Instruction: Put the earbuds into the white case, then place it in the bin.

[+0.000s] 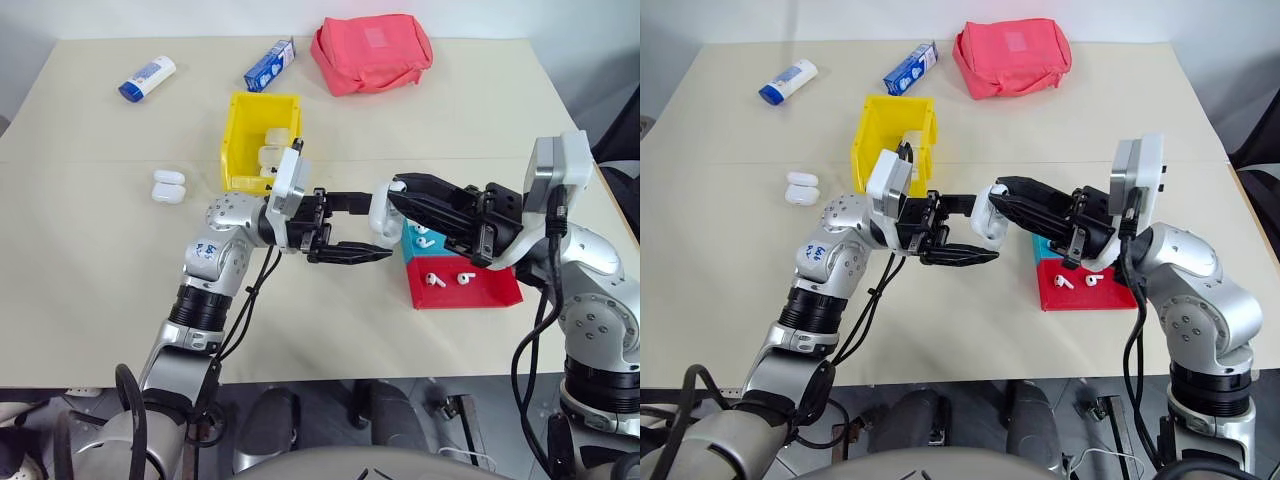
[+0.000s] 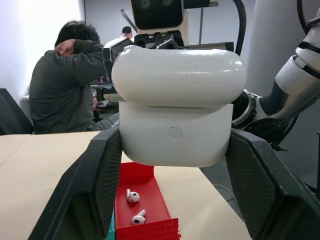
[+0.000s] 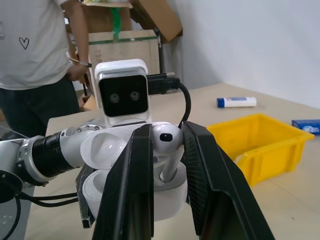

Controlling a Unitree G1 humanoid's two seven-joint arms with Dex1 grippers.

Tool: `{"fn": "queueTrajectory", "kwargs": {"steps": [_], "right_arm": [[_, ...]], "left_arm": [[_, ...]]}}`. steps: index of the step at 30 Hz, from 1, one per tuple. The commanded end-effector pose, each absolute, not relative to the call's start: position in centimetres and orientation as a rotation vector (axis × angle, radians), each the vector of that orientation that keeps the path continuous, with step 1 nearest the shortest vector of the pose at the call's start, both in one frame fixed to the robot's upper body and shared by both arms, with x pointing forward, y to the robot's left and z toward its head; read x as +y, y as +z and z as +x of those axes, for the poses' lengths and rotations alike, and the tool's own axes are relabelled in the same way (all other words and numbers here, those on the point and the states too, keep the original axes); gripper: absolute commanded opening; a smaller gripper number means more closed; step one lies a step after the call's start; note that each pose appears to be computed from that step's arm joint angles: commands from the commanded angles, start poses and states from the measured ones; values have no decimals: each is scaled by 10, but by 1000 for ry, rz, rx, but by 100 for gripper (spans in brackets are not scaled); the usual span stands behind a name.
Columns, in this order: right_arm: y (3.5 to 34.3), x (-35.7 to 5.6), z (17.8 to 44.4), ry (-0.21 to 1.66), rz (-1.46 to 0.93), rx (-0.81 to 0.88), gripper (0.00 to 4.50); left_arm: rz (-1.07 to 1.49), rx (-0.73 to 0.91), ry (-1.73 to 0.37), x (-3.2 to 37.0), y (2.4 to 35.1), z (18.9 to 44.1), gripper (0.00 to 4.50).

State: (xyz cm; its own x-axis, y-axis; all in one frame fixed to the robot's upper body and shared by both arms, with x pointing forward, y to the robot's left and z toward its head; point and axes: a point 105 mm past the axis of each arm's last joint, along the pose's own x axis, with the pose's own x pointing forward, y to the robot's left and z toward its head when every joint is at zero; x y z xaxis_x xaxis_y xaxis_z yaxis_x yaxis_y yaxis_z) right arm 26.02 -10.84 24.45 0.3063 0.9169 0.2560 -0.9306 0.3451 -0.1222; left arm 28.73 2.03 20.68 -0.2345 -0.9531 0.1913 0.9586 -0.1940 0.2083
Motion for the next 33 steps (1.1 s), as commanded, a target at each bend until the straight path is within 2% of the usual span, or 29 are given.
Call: {"fn": "queueTrajectory", "kwargs": {"steps": [1,14,32,33], "right_arm": [[244,-109,261,1230,31,-324,47],[217,-105,254,1313,-56,-183,47],[216,-113,250,1336,-86,-169,47],[216,-112,251,1335,-90,-169,82]], "left_arm": [[-13,-428,-1817,21,222,276,276],[9,-458,-1783,25,224,283,276],[-3,-472,-1765,27,222,286,276],[-3,-470,-1765,27,222,286,276]]}}
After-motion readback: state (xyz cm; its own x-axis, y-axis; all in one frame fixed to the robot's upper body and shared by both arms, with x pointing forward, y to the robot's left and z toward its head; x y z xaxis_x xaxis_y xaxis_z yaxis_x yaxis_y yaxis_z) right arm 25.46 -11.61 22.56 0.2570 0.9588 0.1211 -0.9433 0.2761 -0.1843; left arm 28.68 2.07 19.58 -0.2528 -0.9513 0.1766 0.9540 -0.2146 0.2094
